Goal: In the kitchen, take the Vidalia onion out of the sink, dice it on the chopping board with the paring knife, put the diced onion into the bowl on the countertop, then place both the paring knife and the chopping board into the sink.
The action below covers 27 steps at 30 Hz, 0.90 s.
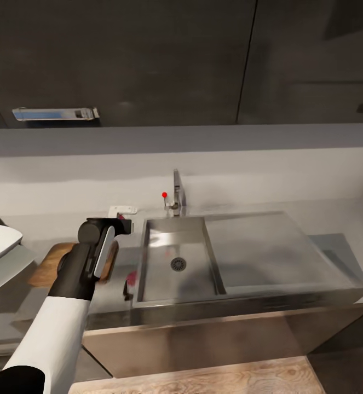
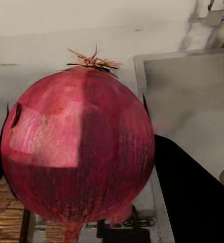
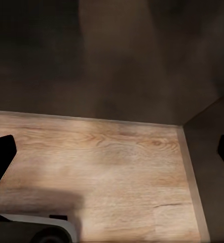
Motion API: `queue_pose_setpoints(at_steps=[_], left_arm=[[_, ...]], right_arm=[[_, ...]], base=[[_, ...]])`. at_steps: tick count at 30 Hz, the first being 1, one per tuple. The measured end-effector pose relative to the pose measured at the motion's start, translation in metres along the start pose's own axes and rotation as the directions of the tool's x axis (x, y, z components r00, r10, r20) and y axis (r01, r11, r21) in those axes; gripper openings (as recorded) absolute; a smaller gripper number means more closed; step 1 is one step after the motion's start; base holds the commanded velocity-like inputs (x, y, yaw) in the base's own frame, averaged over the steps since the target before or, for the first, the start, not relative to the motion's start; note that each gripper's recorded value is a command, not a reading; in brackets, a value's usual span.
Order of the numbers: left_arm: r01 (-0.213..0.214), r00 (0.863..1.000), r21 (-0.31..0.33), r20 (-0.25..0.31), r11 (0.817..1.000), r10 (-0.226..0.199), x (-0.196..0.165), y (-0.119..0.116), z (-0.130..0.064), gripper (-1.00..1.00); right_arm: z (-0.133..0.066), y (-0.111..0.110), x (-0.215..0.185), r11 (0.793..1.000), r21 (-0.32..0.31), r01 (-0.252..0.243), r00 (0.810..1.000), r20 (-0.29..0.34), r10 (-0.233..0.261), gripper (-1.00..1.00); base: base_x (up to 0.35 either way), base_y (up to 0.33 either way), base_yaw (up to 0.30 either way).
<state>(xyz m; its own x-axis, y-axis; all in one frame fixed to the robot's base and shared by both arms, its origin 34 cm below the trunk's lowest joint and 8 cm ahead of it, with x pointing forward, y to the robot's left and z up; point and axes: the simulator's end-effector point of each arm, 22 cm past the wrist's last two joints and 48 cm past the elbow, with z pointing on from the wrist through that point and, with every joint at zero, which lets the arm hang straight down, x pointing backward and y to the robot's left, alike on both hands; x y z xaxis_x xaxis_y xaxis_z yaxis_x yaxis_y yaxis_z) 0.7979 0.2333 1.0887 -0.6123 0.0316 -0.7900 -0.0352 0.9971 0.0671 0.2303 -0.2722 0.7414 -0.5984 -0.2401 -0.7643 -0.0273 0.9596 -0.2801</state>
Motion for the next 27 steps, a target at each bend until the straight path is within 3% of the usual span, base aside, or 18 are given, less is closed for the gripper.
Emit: queue_pose_setpoints(at_steps=[17,27], left_arm=[[0.002,1.0,0.0,0.0,1.0,-0.002,0.0,0.0,0.0,-1.0],[0.001,1.0,-0.001,0.0,1.0,-0.001,0.0,0.001,0.0,-1.0]], right_arm=[[-0.011,0.015,0.016,0.999,-0.028,-0.026,0.999,-0.048,0.024,1.0],[-0.037,0.042,0.047,0.995,-0.062,-0.082,0.986,-0.15,0.072,1.0]], base=[[-0.157,0.262,0.0],[-0.156,0.253,0.0]])
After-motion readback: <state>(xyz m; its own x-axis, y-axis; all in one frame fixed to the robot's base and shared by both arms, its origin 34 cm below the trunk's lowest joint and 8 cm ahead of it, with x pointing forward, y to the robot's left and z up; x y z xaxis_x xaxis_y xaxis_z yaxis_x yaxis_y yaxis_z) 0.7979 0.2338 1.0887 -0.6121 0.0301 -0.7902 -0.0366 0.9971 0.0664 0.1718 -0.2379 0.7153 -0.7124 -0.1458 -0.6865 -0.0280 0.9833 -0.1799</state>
